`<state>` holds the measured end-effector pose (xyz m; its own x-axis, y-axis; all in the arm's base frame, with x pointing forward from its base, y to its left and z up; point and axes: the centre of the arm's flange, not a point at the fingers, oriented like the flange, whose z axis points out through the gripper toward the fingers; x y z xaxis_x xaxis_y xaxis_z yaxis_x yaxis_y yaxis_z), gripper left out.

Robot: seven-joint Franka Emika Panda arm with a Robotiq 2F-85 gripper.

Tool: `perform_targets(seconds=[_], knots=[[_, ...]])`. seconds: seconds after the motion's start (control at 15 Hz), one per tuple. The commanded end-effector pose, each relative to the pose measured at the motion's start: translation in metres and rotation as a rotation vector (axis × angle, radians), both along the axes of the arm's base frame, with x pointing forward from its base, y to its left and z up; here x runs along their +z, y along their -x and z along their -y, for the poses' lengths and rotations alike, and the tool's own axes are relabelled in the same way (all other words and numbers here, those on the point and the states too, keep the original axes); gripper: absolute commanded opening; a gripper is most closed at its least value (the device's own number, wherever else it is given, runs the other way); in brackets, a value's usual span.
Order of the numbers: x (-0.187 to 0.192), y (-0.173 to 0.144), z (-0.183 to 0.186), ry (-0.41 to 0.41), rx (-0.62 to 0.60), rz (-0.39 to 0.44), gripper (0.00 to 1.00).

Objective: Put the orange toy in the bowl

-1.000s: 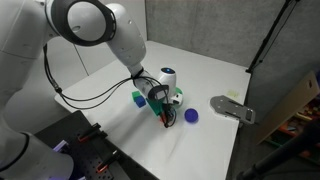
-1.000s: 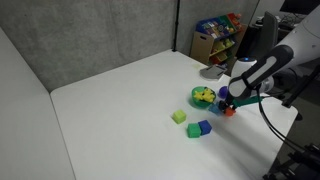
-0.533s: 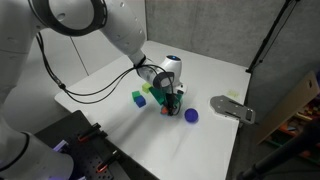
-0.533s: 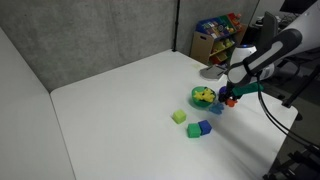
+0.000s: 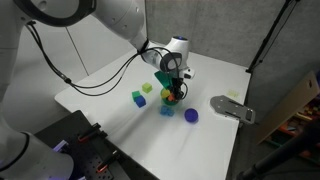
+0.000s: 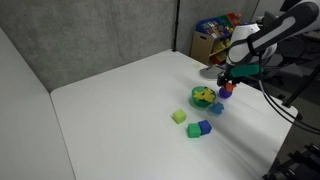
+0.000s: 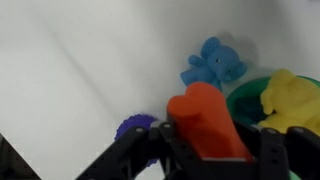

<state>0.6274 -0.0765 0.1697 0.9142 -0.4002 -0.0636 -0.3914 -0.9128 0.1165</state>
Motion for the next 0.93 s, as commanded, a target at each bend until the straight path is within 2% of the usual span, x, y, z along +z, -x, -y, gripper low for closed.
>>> perform_targets(seconds=[0.0,0.4,0.87], knots=[[0.017,-0.020,-0.007,-0.013,-0.025,0.021,0.17],[0.013,-0.039,-0.026,-0.008,-0.043,0.073,0.17],[-0.002,-0.080,-0.036,-0.012,-0.046,0.082,0.17]])
